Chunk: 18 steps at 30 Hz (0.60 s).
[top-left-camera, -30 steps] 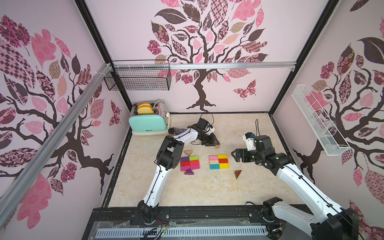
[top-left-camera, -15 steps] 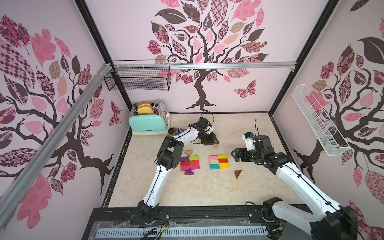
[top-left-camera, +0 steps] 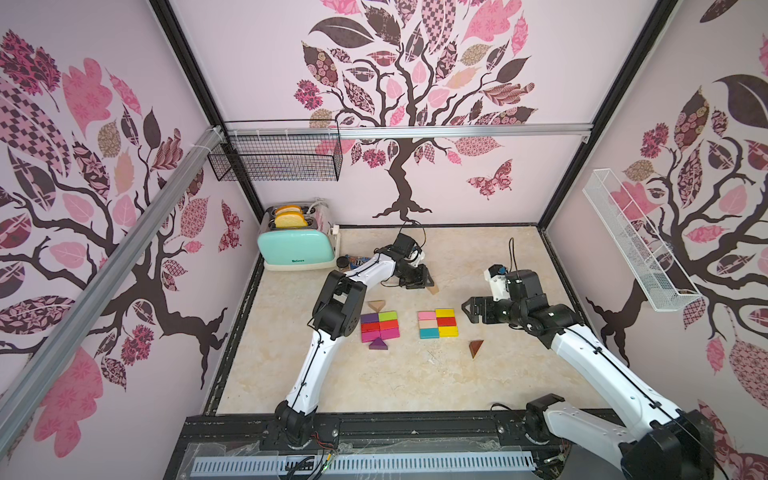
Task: Assemble a piece of candy with building blocks
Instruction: Adjust the building block at the center of the board.
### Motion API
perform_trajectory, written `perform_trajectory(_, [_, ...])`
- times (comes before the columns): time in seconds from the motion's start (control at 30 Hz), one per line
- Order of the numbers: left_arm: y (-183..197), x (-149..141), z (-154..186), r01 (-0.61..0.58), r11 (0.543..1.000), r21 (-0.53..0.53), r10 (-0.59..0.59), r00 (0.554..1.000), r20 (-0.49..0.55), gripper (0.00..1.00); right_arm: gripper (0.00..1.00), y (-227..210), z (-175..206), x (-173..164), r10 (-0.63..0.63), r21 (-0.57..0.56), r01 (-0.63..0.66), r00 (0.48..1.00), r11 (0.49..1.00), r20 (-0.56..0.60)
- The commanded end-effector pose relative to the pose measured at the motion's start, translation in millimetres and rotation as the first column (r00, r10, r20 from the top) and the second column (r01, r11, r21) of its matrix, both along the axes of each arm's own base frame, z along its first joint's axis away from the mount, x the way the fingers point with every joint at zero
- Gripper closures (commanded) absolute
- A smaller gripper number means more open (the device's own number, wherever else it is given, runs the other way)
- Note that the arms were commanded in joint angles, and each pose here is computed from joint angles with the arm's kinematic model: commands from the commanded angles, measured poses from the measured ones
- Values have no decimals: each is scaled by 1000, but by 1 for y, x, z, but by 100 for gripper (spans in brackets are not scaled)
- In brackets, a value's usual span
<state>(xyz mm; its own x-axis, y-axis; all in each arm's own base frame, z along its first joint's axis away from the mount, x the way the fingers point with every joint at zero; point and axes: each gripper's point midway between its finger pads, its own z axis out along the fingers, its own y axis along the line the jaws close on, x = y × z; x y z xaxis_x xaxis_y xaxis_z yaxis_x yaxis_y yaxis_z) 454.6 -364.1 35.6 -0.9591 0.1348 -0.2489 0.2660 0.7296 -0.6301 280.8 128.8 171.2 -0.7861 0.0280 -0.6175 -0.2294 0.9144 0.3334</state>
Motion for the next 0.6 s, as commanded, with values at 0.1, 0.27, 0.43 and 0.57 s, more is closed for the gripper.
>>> perform_trajectory(0.1, [15, -10, 13, -13, 1000, 15, 13, 1000, 14, 57, 3, 3, 14, 15, -8, 12, 7, 999, 1000, 44])
perform_trajectory(0.27, [23, -19, 52, -28, 1000, -12, 29, 997, 69, 51, 2, 17, 16, 39, 50, 6, -50, 998, 999, 43])
perform_trajectory(0.43, [34, -42, 88, -39, 997, -69, 47, 993, 110, 40, 2, 37, 2, 76, 145, -32, -145, 989, 989, -11])
perform_trajectory(0.57, [39, -62, 117, -32, 990, -140, 51, 989, 139, 30, 3, 51, -15, 100, 222, -48, -223, 974, 974, -36])
